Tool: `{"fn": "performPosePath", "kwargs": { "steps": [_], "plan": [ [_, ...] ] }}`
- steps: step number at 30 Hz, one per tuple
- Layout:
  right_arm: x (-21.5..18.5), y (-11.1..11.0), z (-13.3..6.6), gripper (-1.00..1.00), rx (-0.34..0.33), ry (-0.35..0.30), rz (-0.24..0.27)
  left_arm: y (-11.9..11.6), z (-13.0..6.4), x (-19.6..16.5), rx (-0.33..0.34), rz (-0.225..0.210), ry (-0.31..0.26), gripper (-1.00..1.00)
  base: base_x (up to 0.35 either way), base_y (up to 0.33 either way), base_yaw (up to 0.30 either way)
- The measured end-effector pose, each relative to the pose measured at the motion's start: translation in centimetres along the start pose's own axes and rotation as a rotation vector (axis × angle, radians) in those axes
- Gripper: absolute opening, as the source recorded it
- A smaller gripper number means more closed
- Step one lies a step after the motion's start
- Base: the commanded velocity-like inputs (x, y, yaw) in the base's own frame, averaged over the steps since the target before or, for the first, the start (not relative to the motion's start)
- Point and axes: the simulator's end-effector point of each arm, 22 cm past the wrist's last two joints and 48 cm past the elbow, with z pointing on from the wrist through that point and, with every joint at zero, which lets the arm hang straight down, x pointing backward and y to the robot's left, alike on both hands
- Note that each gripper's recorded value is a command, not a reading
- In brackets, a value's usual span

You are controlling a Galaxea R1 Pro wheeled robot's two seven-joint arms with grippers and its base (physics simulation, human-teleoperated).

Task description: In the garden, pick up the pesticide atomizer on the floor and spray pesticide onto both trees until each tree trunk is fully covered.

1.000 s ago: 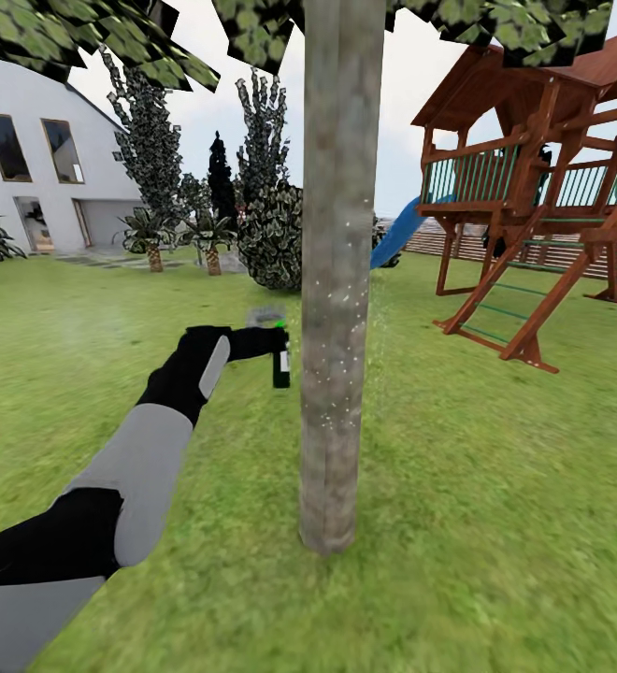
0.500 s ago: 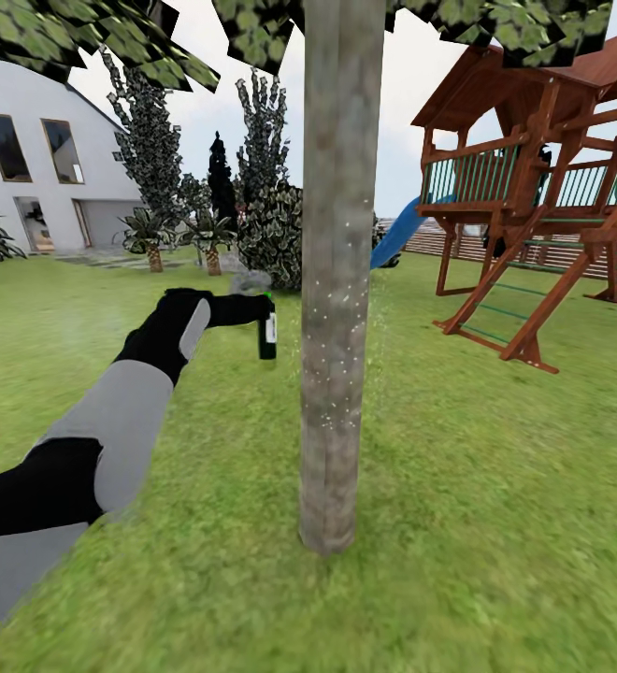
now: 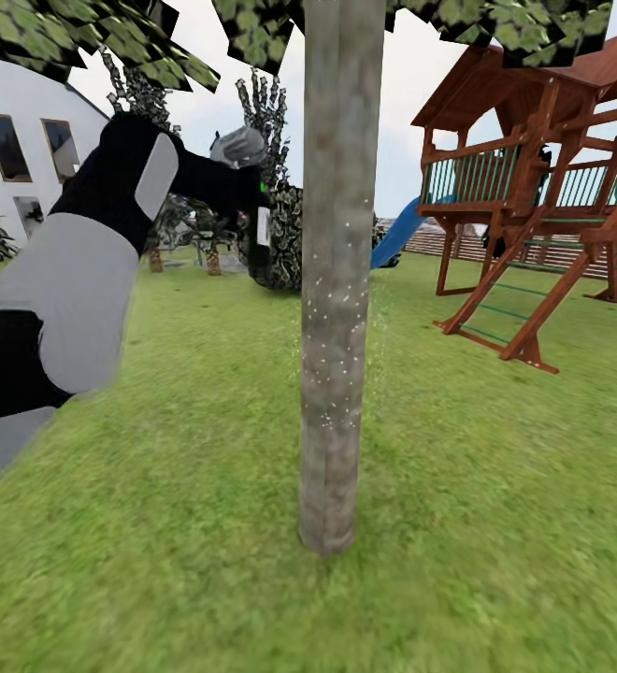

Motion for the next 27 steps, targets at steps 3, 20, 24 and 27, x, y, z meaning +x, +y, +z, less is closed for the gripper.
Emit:
{"fn": "performPosePath", "kwargs": {
  "steps": [3, 20, 24, 27],
  "plan": [
    [0.0, 0.0, 0.0, 1.0, 0.0, 0.0, 0.0, -1.4, -1.7, -3.4, 0.001, 0.024, -0.026, -1.0, 0.0, 0.0, 0.0],
    [0.0, 0.0, 0.0, 1.0, 0.001, 0.0, 0.0, -0.7, -1.9, -3.5, -0.012, 0.003, 0.0, -1.0, 0.0, 0.0, 0.0],
    [0.0, 0.0, 0.0, 1.0, 0.0, 0.001, 0.0, -0.2, -0.6, -1.2, 0.005, -0.043, 0.054, -1.0, 0.0, 0.0, 0.0],
    [0.0, 0.0, 0.0, 1.0, 0.0, 0.001, 0.0, -2.4, 2.0, 1.2, 0.049, -0.05, 0.089, -1.0, 0.0, 0.0, 0.0]
  ]
}}
